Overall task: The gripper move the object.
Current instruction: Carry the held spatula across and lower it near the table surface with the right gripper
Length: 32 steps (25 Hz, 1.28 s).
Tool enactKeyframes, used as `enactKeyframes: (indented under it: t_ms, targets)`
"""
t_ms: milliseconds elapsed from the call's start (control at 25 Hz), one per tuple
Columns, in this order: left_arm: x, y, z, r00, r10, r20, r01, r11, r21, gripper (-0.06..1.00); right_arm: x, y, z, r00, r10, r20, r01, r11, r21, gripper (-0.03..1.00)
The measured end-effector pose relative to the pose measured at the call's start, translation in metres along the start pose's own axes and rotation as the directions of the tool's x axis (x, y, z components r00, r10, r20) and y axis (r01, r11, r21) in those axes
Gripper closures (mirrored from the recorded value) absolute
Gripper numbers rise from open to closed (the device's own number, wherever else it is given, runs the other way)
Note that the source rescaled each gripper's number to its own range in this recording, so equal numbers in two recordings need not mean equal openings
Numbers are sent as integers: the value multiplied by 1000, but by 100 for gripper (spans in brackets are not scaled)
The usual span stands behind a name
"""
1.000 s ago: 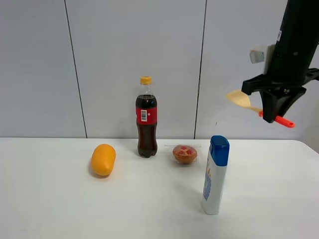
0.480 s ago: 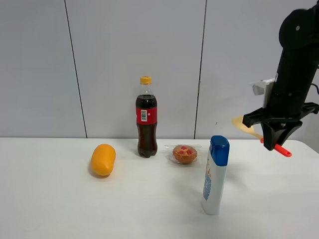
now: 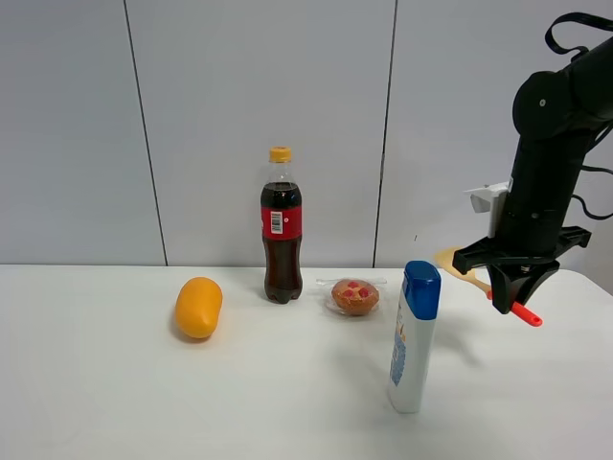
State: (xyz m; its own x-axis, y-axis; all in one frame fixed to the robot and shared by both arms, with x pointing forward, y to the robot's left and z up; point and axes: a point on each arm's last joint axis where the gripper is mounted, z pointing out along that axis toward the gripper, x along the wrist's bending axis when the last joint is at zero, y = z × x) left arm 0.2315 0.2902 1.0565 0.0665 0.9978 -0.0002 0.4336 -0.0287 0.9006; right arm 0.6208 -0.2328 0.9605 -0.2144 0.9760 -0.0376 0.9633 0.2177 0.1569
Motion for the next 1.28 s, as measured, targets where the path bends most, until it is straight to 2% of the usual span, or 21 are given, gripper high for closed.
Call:
enactKeyframes:
  t_ms: [200, 480, 800, 1000, 1280]
  targets:
    - [0, 0, 0, 1000, 0, 0, 0, 1000, 0, -6, 3, 3, 21, 999, 22, -31, -22, 1000, 12, 97]
    - [0, 0, 0, 1000, 0, 0, 0, 1000, 0, -6, 3, 16, 31, 999, 22, -29, -25, 994, -106, 97]
    - [0, 0, 0, 1000, 0, 0, 0, 1000, 0, -6, 6, 13, 60, 996, 71, -53, -74, 997, -39, 97]
    - [0, 0, 0, 1000, 0, 0, 0, 1000, 0, -6, 6, 16, 63, 994, 92, -60, -96, 993, -68, 97]
    - [0, 0, 0, 1000, 0, 0, 0, 1000, 0, -6, 7, 15, 74, 992, 106, -62, -109, 993, -49, 97]
